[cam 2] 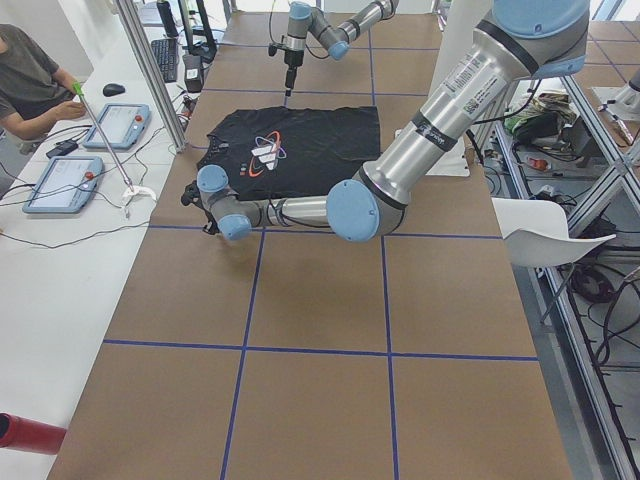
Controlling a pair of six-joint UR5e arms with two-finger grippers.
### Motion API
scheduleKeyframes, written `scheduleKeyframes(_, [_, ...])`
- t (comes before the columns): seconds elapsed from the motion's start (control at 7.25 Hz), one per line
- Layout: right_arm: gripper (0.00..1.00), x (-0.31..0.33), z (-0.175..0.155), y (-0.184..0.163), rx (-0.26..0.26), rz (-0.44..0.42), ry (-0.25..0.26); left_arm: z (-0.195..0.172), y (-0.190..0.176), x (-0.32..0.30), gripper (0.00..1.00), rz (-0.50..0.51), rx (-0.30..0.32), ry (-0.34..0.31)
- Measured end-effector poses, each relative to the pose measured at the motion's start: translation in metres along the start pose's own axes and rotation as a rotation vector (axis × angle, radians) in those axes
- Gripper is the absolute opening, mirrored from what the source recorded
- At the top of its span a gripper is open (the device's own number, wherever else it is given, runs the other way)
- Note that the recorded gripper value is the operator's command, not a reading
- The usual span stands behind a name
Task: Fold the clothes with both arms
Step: 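Fold the sleeve nearest the right gripper inward while the left gripper approaches the other sleeve, then fold the sleeve nearest the left gripper inward onto the shirt body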
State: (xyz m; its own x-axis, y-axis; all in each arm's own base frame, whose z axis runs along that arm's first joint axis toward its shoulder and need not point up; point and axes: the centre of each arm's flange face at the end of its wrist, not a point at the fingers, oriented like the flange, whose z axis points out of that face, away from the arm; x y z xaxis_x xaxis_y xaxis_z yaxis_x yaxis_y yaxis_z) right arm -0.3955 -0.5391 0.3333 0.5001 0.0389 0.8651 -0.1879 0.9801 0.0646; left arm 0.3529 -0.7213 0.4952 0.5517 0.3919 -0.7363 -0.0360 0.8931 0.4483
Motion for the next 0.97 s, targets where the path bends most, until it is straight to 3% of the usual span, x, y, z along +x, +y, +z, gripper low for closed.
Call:
scheduleKeyframes(0.14, [1.0,-0.0005,0.0001,0.0001,0.0,0.0,0.0,0.0021,0.0017,-0.0011,0.42,-0.002,-0.004,-0.002])
scheduleKeyframes(0.28, [1.0,-0.0008,0.0005,0.0004,0.0,0.0,0.0,0.0032,0.0027,-0.0024,0.32,-0.005,-0.007,-0.003])
scheduleKeyframes(0.41, [1.0,-0.0012,0.0009,0.0005,0.0,0.0,0.0,0.004,0.0034,-0.0029,0.12,-0.007,-0.009,-0.004])
scheduleKeyframes(0.55, [1.0,-0.0019,0.0011,0.0006,0.001,0.0,0.0,0.0043,0.0037,-0.0034,0.0,-0.013,-0.011,-0.005])
scheduleKeyframes(0.97, [1.0,-0.0039,0.0015,0.0007,0.006,-0.001,0.001,-0.0017,-0.0026,0.0052,0.0,-0.063,0.002,0.01])
